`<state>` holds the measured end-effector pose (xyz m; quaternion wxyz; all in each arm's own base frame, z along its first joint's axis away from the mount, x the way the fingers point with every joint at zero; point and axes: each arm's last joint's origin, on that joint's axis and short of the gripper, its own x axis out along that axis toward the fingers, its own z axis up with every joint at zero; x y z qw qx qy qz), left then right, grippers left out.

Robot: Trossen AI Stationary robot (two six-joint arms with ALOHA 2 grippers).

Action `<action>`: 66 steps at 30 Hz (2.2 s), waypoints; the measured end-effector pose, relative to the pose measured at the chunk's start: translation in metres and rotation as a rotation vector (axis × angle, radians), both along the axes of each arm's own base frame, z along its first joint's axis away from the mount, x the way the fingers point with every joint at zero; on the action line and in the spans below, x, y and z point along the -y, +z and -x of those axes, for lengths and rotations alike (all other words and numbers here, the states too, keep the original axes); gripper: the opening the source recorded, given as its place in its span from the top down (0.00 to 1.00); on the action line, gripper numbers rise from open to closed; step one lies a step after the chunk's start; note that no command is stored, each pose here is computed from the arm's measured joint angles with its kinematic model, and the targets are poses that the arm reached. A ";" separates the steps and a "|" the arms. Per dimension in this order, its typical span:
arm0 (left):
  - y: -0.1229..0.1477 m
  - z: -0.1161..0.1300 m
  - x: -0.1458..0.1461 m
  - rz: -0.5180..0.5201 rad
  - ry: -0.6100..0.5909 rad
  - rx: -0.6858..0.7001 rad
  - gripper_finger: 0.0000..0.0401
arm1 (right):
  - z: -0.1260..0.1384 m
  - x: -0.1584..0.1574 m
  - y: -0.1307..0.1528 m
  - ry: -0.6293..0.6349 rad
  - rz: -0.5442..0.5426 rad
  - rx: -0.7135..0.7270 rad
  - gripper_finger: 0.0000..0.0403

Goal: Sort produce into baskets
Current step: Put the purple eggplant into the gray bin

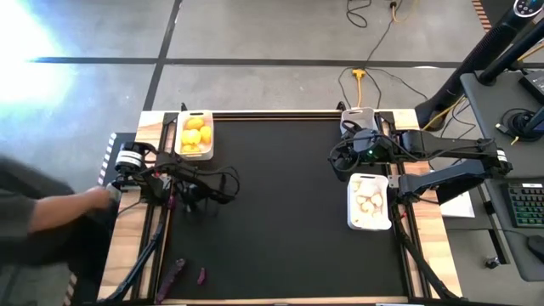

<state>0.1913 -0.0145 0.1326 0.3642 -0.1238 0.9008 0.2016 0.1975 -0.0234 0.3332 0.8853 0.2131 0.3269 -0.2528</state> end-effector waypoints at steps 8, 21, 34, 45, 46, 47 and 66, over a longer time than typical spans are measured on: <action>-0.006 -0.004 0.002 0.112 0.004 -0.043 0.20 | 0.000 0.000 0.000 0.002 0.009 -0.004 0.42; -0.040 0.000 0.000 0.250 -0.206 -0.251 0.24 | 0.002 -0.004 -0.003 0.001 -0.026 -0.032 0.42; -0.050 0.005 0.006 0.275 -0.132 -0.130 0.40 | 0.011 -0.021 -0.012 0.035 -0.069 -0.143 0.42; -0.021 -0.018 0.044 0.315 -0.083 0.104 0.70 | 0.011 -0.021 -0.012 0.032 -0.059 -0.146 0.42; -0.016 -0.022 0.048 0.306 -0.085 0.131 0.72 | 0.011 -0.021 -0.012 0.034 -0.057 -0.147 0.42; -0.011 -0.025 0.052 0.283 -0.083 0.152 0.73 | 0.011 -0.021 -0.012 0.035 -0.056 -0.147 0.42; -0.024 0.024 0.060 0.077 0.025 -0.098 0.37 | 0.011 -0.021 -0.012 0.023 -0.067 -0.143 0.42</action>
